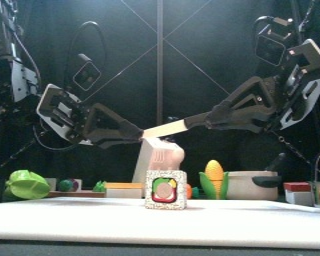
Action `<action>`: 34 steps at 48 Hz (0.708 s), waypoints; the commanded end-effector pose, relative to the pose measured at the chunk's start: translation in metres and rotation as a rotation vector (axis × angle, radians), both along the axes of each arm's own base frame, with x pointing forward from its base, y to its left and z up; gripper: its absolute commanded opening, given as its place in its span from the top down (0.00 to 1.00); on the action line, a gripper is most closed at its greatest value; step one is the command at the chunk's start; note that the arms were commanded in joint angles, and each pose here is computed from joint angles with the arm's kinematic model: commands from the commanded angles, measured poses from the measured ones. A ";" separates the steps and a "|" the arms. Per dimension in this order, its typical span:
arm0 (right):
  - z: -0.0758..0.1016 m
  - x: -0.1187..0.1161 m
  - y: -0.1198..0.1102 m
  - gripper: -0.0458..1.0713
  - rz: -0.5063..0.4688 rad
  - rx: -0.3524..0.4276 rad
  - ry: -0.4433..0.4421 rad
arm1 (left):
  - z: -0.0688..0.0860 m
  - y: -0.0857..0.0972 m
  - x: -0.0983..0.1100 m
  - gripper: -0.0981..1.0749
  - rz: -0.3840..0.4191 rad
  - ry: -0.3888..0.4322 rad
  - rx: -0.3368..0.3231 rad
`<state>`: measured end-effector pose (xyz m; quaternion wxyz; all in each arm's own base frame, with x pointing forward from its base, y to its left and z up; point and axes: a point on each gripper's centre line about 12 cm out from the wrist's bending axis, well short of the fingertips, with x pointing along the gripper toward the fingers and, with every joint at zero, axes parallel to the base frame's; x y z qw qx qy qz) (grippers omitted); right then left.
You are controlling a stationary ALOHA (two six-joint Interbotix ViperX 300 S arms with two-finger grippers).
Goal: Cut first piece of sushi
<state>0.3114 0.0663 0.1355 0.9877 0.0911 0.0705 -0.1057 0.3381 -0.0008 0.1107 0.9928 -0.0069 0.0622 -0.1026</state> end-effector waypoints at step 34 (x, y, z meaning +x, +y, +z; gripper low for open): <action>0.014 0.015 -0.018 0.67 0.076 0.126 0.203 | -0.001 0.001 0.011 0.57 -0.001 0.049 0.033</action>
